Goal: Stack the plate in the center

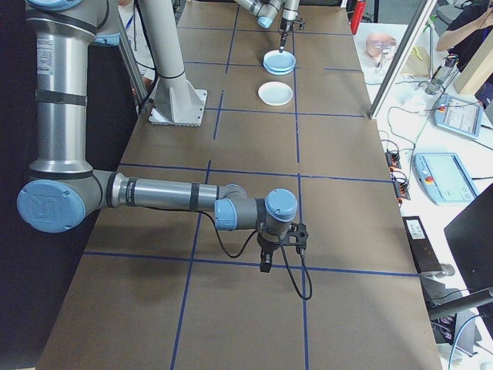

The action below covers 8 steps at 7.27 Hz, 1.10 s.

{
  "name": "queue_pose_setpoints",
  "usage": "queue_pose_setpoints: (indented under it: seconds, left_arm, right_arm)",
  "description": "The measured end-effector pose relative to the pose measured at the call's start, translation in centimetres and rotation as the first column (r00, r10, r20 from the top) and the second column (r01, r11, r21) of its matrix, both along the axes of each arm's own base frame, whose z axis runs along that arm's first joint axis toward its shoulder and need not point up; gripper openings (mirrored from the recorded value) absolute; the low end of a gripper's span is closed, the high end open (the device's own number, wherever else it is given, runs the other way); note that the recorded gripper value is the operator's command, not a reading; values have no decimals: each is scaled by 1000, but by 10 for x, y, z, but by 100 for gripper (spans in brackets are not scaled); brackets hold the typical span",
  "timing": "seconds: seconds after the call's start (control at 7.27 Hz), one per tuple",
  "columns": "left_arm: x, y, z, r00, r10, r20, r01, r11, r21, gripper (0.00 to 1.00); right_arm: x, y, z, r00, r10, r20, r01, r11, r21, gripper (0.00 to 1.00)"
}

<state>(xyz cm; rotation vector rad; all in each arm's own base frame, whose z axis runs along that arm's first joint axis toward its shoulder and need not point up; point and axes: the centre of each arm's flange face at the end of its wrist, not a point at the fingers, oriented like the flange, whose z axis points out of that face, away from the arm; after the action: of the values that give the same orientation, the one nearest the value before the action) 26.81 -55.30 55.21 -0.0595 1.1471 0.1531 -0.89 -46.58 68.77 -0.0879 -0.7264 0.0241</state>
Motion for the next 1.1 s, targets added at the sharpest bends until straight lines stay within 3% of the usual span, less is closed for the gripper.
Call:
queue_pose_setpoints:
  seconds: [0.14, 0.28, 0.41, 0.55, 1.1]
  left_arm:
    - [1, 1, 1, 1000, -1, 5, 1, 1000, 1, 0]
    - [1, 1, 2, 1000, -2, 9, 2, 1000, 3, 22]
    - [1, 1, 2, 1000, -3, 11, 3, 1000, 3, 94]
    - [1, 2, 3, 1000, -3, 12, 3, 1000, 1, 99]
    - [1, 2, -4, 1000, -7, 5, 7, 1000, 7, 98]
  right_arm:
    - [0, 0, 0, 1000, 0, 0, 0, 1000, 0, 100]
    - [0, 0, 0, 1000, 0, 0, 0, 1000, 0, 100]
    - [0, 0, 0, 1000, 0, 0, 0, 1000, 0, 100]
    - [0, 0, 0, 1000, 0, 0, 0, 1000, 0, 100]
    - [0, 0, 0, 1000, 0, 0, 0, 1000, 0, 100]
